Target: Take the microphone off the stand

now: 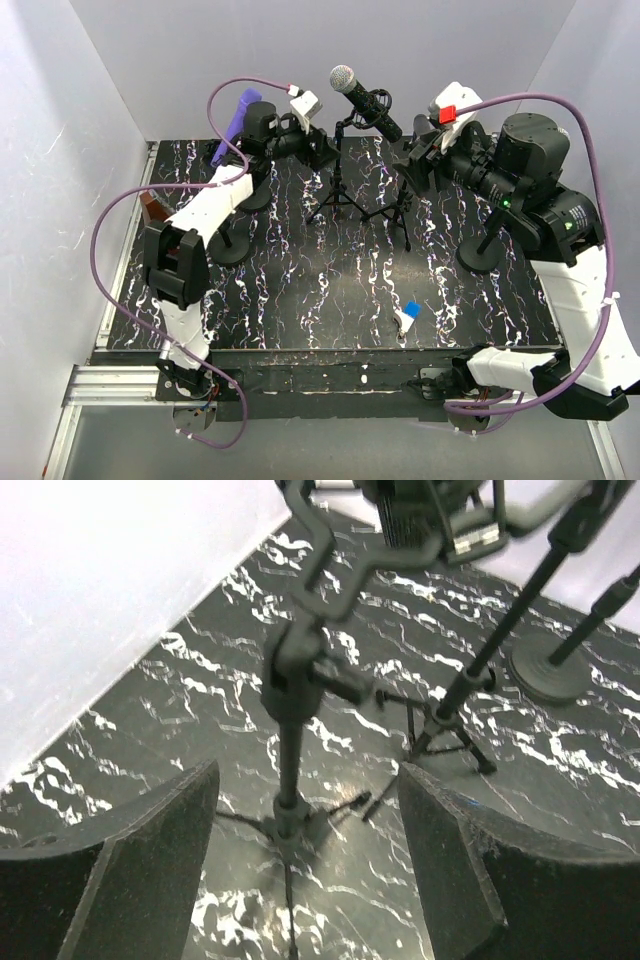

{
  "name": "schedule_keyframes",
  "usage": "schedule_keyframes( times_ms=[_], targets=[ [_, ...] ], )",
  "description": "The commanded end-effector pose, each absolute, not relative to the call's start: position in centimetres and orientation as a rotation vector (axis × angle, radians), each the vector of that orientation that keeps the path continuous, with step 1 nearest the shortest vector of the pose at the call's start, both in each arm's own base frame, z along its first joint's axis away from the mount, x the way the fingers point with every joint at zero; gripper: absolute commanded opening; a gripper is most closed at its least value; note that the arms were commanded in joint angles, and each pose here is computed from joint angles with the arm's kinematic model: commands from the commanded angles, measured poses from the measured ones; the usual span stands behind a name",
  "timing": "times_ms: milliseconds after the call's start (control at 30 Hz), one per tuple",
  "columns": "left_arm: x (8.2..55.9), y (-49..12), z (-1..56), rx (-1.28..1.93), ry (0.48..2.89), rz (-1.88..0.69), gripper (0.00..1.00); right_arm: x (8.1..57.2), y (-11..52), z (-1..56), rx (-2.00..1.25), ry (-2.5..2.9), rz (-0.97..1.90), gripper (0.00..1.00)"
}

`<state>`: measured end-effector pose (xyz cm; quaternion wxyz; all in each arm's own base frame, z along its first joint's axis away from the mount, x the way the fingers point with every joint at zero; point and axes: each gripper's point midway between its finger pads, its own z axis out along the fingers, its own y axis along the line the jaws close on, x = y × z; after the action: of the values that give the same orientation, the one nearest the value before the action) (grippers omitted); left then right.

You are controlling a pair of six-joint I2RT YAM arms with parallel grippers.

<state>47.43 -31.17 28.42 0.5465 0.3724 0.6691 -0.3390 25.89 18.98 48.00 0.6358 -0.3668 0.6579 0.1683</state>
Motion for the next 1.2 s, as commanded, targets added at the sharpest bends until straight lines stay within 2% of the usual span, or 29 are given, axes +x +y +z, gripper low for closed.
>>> schedule_keyframes(
  times_ms=[0, 100, 200, 567, 733, 933, 1167],
  targets=[
    [48.7, -32.5, 35.5, 0.854, 1.357, -0.78, 0.71, 25.6, 18.0, 49.1, -0.808, 1.471, 0.363, 0.73],
    [49.7, -33.9, 34.7, 0.872, 1.353, -0.779, 0.72, 26.0, 18.2, 48.5, -0.811, 1.487, 0.364, 0.73],
    [50.7, -35.3, 33.7, 0.901, 1.35, -0.781, 0.66, 26.2, 18.3, 48.5, -0.809, 1.488, 0.365, 0.73],
    [48.0, -35.2, 33.9, 0.988, 1.363, -0.815, 0.33, 26.6, 18.8, 47.5, -0.82, 1.493, 0.388, 0.72],
    [45.5, -33.7, 36.9, 0.98, 1.347, -0.793, 0.15, 27.0, 19.6, 47.1, -0.822, 1.493, 0.421, 0.71],
    [41.6, -32.0, 40.1, 0.948, 1.36, -0.827, 0.1, 25.7, 21.8, 46.0, -0.914, 1.455, 0.553, 0.67],
    [36.6, -29.3, 40.5, 0.855, 1.406, -0.837, 0.08, 23.8, 24.0, 42.9, -0.996, 1.447, 0.671, 0.64]
  ],
)
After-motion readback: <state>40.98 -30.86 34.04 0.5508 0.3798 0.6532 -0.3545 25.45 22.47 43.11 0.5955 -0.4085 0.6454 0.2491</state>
